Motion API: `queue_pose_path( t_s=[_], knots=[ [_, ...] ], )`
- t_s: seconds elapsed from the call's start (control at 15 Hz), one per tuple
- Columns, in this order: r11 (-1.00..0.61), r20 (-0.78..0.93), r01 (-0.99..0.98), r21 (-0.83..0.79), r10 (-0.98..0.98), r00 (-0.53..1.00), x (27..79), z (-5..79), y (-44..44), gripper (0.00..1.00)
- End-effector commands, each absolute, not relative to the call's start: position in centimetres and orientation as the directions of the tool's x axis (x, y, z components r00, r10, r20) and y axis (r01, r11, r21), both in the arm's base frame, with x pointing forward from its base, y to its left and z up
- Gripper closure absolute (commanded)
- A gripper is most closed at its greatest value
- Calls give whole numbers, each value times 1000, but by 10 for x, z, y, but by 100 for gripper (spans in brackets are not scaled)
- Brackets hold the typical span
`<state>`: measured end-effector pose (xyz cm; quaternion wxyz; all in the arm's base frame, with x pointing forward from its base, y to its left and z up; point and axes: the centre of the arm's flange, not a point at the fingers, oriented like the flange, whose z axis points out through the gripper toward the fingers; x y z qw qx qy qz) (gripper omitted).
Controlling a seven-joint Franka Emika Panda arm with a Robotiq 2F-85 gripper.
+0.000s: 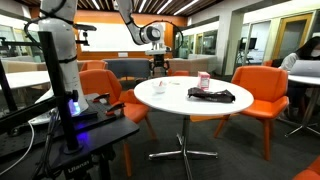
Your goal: Place the marker on the table
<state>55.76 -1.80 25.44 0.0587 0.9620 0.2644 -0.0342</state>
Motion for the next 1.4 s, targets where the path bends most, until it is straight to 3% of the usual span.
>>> queue_pose_path(
  t_s=[0.0,0.67,0.87,0.93,1.0,1.2,1.33],
  knots=[
    [-853,-94,513,97,505,858,559,256,-18,0],
    [-847,-52,519,113,517,855,566,211,-2,0],
    [-848,-31,520,106,520,854,575,194,-3,34],
    [-847,-30,524,94,524,851,576,190,-2,38],
    [-845,-34,528,86,527,849,578,186,-2,49],
    [-843,-35,532,79,531,846,584,179,0,56],
    [-844,-26,532,66,531,847,589,177,1,55]
  ],
)
